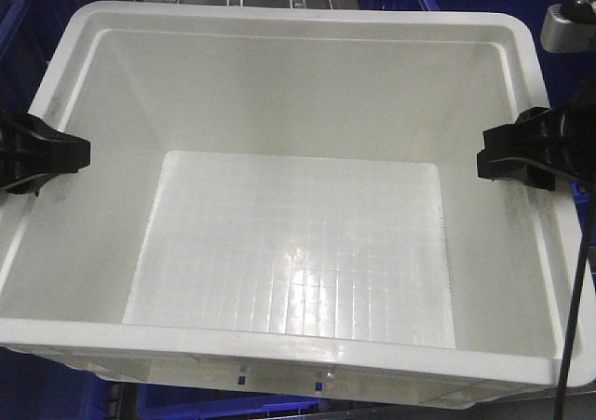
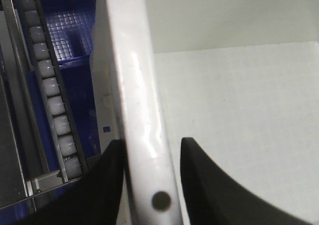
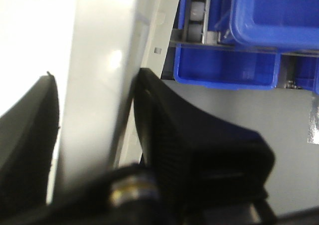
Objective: Move bin from left to right shelf
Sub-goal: 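Hold the bin raised while the base backs away from the shelf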
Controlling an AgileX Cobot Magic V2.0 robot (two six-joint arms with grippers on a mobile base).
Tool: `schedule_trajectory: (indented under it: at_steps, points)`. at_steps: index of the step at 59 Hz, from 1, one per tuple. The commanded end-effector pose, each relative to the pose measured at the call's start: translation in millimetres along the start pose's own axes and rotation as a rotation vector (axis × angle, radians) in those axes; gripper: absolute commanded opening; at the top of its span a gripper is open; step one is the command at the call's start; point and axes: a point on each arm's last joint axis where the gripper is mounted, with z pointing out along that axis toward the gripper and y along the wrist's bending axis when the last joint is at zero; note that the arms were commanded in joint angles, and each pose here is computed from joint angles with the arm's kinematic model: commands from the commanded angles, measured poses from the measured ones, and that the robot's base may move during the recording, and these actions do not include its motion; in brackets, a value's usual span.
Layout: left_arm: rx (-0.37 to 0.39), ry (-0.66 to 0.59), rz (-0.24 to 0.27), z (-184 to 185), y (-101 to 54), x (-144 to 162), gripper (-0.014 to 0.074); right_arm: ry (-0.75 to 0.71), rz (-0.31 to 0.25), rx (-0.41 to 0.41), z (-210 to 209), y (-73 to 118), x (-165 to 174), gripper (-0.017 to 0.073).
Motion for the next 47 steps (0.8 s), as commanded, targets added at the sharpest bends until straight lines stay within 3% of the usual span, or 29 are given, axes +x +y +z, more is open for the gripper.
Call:
schedule_trajectory:
  at_steps: [1, 47]
  points:
    - [0.046, -0.140, 0.012, -16.4, -9.0, -15.5, -0.0006, -0.186, -0.076, -0.024, -23.5, 7.2, -14.5, -0.0004]
    - [0.048, -0.121, 0.012, -15.1, -9.0, -14.1, -0.0006, -0.181, -0.078, -0.025, -25.4, 7.6, -13.0, -0.0004]
